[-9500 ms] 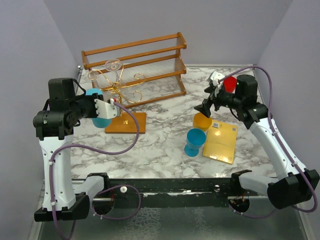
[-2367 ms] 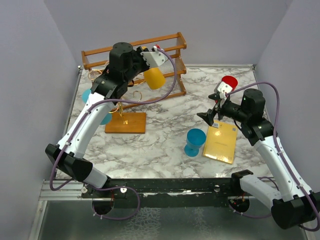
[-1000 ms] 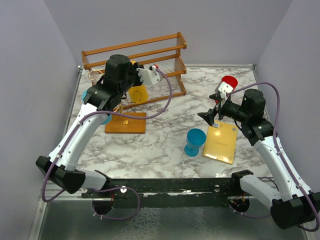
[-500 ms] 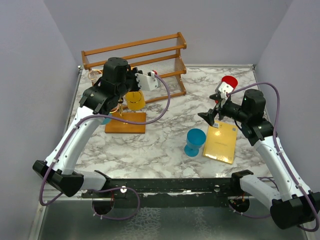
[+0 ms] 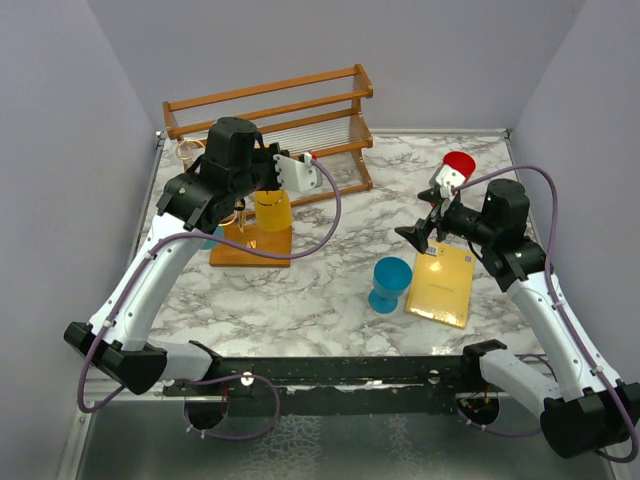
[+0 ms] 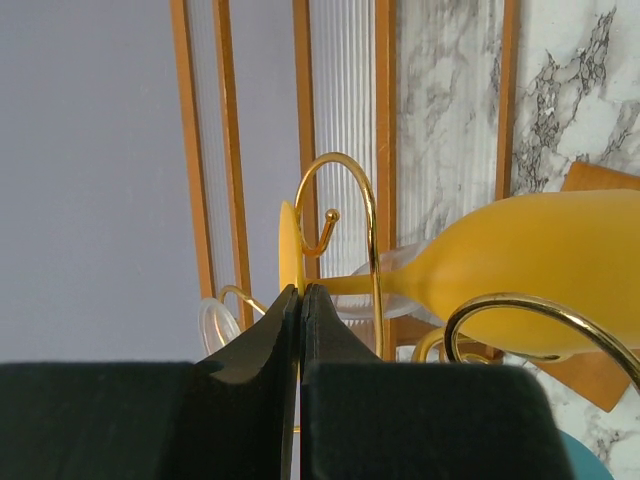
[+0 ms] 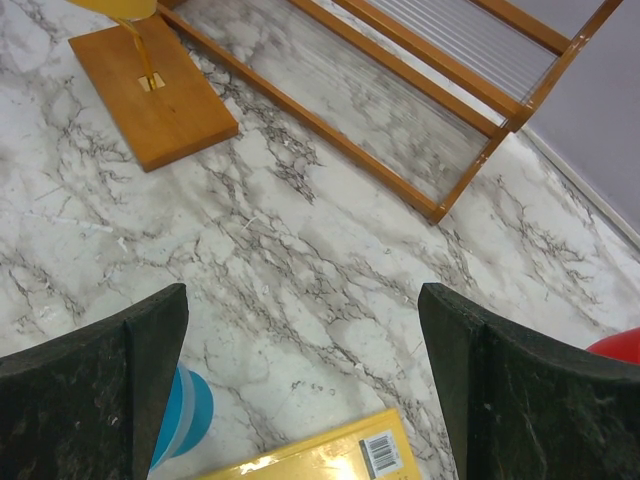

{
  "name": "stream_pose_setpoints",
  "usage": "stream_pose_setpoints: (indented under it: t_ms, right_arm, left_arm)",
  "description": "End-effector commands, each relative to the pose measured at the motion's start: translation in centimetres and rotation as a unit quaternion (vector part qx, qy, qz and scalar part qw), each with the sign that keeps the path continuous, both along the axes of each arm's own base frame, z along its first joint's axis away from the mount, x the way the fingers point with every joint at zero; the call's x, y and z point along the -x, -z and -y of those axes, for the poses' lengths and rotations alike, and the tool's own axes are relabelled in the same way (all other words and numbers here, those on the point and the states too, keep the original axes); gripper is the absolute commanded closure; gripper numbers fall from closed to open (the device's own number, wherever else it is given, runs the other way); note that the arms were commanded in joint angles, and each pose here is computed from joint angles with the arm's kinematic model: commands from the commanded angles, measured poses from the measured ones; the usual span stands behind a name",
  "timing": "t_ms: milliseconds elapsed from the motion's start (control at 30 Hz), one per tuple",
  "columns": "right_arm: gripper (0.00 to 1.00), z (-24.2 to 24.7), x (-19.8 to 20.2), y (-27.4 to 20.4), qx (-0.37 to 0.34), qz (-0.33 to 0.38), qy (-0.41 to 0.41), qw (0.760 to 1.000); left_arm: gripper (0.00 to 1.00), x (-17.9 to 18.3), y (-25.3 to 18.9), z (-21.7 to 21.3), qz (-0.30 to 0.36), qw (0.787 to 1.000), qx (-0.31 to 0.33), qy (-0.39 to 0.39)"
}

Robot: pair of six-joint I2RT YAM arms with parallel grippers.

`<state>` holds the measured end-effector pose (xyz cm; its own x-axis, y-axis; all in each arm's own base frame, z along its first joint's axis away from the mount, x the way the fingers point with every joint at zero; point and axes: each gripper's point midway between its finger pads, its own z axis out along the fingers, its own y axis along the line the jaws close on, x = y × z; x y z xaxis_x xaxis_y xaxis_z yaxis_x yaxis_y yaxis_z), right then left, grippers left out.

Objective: Place the wine glass upside down on the wine glass rack

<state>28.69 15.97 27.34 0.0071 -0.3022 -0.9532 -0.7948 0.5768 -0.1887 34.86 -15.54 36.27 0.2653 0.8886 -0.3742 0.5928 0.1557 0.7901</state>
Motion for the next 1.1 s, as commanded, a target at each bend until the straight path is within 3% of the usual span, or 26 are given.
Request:
stream_pose_setpoints:
  t_ms: [0,1067]
  right_arm:
    - [0.02,-0.1,-0.1,-0.5,-0.005,0.016,-0.007,1.000]
    - [0.02,-0.1,-0.2,-0.2,-0.002,0.016,-0.007,1.000]
  left_arm:
    - [1.00,0.8,-2.1,1.1,0.020,0.999,0.013,0.038]
    - [1.00,-1.2,-2.2,4.7,0.035,0.995,0.043,0.088]
